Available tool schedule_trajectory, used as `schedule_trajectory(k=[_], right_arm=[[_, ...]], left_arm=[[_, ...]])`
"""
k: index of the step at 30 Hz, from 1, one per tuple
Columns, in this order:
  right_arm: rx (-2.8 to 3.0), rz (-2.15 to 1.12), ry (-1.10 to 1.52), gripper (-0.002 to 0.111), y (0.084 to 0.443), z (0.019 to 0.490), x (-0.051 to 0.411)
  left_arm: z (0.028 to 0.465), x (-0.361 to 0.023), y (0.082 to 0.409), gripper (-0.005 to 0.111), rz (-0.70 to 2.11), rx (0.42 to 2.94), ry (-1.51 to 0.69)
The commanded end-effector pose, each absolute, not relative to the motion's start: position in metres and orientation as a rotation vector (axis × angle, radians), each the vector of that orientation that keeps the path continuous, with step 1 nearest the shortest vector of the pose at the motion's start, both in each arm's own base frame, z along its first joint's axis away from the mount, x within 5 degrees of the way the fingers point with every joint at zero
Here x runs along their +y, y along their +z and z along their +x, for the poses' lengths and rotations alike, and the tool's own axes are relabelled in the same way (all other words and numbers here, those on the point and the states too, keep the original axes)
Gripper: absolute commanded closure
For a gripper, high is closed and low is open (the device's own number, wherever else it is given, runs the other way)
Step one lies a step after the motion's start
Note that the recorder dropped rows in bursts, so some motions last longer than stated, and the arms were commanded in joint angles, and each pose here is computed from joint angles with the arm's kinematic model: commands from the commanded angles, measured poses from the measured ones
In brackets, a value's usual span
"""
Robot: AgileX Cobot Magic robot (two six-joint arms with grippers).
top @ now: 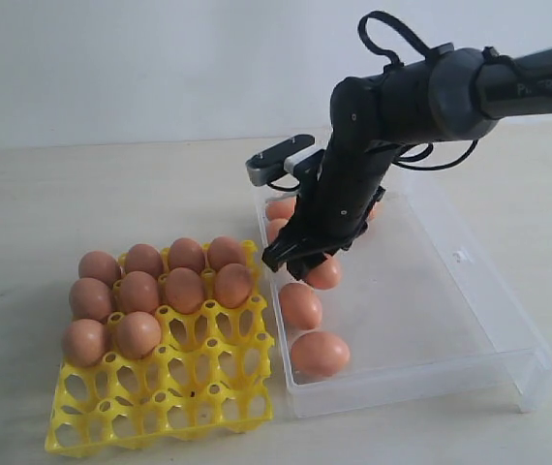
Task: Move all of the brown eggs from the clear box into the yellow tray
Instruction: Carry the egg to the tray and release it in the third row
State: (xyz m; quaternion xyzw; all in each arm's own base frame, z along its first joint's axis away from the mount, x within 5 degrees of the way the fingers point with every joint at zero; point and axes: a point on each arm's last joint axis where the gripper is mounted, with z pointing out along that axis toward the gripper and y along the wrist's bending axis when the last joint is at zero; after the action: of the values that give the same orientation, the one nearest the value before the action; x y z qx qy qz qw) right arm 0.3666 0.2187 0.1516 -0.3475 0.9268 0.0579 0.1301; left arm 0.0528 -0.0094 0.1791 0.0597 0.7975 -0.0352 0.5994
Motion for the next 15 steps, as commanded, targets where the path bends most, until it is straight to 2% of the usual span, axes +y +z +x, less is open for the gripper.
schedule_trajectory(k=[1,6,9,15], right_arm=[[2.528,-0.991,0.149,0.108,0.194,0.363,0.213],[2.402,-0.914,0.184,0.108,0.233,0.347,0.204],[2.323,-0.888,0.272,0.108,0.250,0.325,0.216],[2.083,-0.698,0.478,0.108,0.253,0.287,0.244]], left_arm=[[0.053,-0.010,0.182,0.107,0.137,1.830,-0.086],[0.053,-0.010,0.182,0.107,0.137,1.830,-0.086],[0.053,-0.010,0.182,0.107,0.137,1.830,-0.086],[0.053,-0.010,0.182,0.107,0.137,1.830,-0.086]])
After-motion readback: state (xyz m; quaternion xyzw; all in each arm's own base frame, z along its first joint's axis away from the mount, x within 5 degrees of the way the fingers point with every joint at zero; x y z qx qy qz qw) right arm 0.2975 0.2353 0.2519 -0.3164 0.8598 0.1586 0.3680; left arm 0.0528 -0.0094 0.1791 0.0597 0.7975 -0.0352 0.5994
